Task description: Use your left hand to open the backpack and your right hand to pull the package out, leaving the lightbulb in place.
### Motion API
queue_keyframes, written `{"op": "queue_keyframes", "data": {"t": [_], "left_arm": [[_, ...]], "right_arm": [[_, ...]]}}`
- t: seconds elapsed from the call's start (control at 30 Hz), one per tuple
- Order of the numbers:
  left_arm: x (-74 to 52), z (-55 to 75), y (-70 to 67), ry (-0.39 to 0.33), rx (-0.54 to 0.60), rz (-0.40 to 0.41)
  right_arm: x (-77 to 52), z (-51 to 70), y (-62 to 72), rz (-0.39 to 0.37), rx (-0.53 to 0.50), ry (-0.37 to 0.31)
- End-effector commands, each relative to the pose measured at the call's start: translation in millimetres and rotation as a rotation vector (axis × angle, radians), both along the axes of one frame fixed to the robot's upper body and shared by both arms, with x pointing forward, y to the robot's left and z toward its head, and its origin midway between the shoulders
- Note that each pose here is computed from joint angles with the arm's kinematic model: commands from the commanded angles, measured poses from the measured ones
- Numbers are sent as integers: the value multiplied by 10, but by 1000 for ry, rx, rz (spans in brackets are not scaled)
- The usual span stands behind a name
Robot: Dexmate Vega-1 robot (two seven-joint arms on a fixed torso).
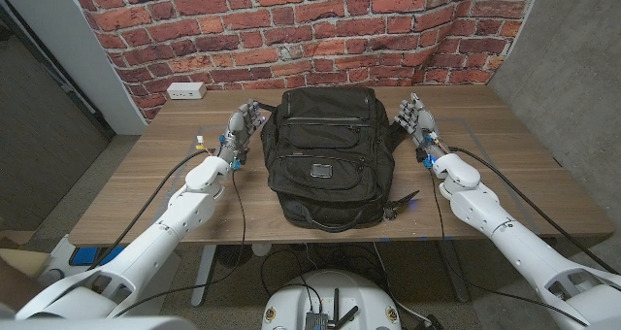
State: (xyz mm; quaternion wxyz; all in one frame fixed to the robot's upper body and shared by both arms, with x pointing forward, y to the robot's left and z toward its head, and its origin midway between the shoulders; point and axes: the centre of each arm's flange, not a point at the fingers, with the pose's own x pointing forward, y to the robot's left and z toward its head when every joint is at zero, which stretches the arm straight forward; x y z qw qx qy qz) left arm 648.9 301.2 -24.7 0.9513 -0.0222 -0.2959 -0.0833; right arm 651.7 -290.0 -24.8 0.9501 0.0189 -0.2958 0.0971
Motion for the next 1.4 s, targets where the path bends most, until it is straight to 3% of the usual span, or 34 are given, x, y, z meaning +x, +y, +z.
{"op": "queue_keyframes", "data": {"t": [0.03, 0.47, 0.93, 1.4], "left_arm": [[-70, 8, 85, -2, -19, 49], [-164, 63, 69, -6, 3, 63], [-343, -17, 46, -4, 19, 78], [-669, 0, 82, -32, 93, 122]], "right_arm": [[-3, 16, 12, -8, 6, -8], [20, 47, 31, -11, 1, -11], [106, 26, 35, -21, -7, 8], [94, 19, -52, -44, 4, -3]]}}
